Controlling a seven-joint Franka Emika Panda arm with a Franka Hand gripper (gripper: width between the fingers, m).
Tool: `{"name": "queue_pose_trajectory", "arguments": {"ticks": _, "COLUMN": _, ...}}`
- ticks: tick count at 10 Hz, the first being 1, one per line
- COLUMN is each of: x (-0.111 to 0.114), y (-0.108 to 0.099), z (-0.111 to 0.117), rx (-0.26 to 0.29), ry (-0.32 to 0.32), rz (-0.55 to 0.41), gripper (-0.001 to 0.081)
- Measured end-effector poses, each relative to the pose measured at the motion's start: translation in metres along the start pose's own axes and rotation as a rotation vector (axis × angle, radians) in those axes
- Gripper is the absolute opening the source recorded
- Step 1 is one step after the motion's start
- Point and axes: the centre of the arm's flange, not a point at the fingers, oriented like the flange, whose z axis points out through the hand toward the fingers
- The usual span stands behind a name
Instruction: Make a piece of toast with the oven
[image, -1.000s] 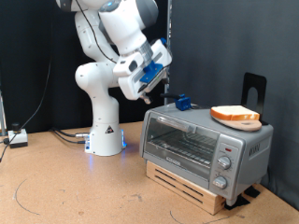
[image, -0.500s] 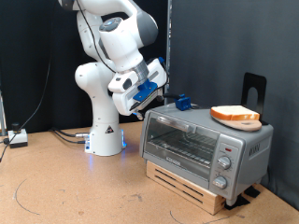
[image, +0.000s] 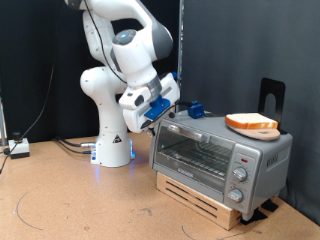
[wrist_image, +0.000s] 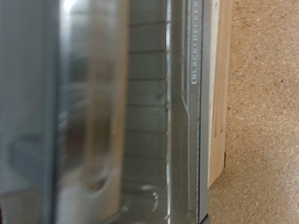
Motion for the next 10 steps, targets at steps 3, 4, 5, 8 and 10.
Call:
{"name": "queue_pose_trajectory", "arguments": {"ticks": 3, "x": 0.006, "y": -0.004, "z": 0.016, "rx": -0.011, "ry": 0.015, "rz": 0.011, "gripper": 0.0809}}
{"name": "queue_pose_trajectory", "arguments": {"ticks": 4, "x": 0.007, "y": -0.004, "z": 0.016, "rx": -0.010, "ry": 0.014, "rz": 0.014, "gripper": 0.0809}}
{"name": "queue_pose_trajectory", "arguments": {"ticks": 5, "x": 0.008, "y": -0.002, "z": 0.015, "rx": -0.009, "ry": 0.015, "rz": 0.019, "gripper": 0.0809}}
{"name": "queue_pose_trajectory", "arguments": {"ticks": 8, "x": 0.025, "y": 0.011, "z": 0.008, "rx": -0.007, "ry": 0.079, "rz": 0.067, "gripper": 0.0809}}
{"name": "queue_pose_trajectory", "arguments": {"ticks": 10, "x": 0.045, "y": 0.020, "z": 0.014, "rx": -0.042, "ry": 0.131, "rz": 0.113, "gripper": 0.0809}}
